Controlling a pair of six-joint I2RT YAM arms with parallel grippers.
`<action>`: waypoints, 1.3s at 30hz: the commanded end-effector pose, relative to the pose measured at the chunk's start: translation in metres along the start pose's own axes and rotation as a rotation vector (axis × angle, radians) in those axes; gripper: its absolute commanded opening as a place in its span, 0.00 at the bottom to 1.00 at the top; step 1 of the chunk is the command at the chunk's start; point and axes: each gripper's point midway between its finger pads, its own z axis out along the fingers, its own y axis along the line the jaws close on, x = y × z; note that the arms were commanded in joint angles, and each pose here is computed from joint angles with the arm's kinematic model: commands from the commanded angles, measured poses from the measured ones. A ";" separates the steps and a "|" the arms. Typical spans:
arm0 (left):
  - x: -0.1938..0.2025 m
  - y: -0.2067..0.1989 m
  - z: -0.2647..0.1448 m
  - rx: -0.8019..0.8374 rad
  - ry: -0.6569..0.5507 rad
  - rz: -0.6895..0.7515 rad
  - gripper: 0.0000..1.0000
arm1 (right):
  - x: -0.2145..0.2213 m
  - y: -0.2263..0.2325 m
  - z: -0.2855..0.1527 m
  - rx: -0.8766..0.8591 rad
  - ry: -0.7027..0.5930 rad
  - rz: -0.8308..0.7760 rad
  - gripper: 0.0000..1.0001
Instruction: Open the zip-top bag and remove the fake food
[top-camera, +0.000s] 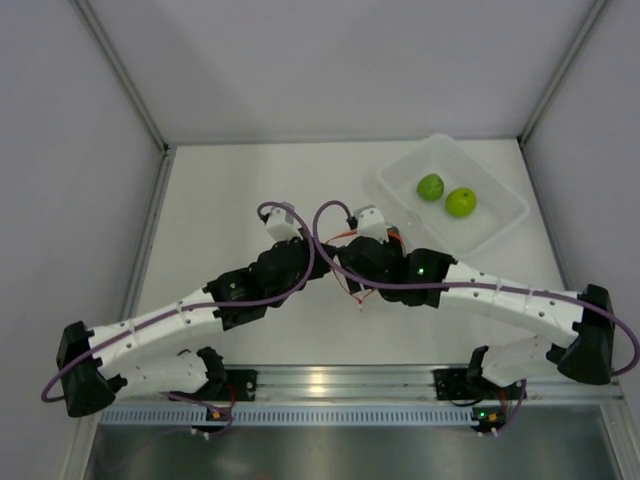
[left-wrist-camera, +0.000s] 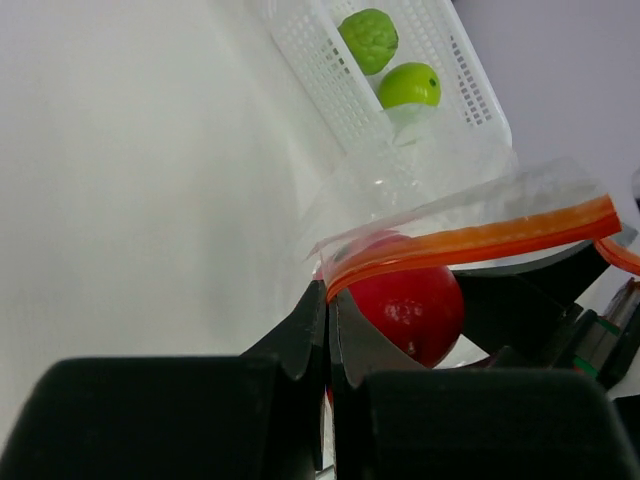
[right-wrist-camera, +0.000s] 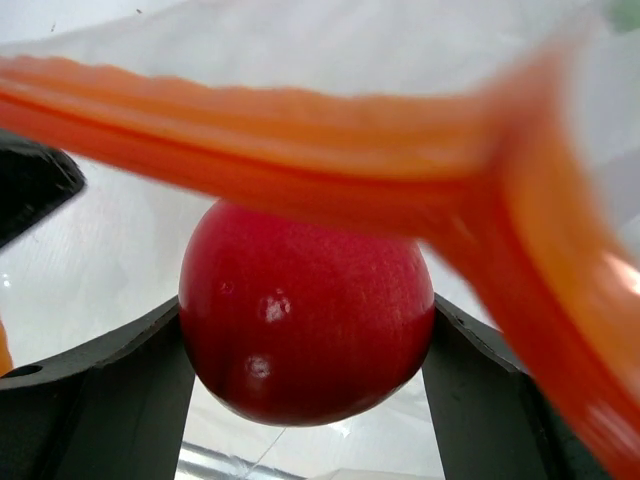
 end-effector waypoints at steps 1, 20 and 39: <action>-0.012 -0.002 -0.005 0.003 -0.060 -0.021 0.00 | -0.014 -0.020 -0.018 -0.008 -0.084 0.093 0.38; -0.002 -0.059 -0.018 0.004 -0.175 -0.008 0.00 | -0.017 0.005 0.014 0.007 -0.031 0.162 0.34; 0.000 -0.012 0.007 -0.120 -0.190 0.068 0.00 | -0.015 0.007 -0.026 -0.206 -0.064 0.168 0.33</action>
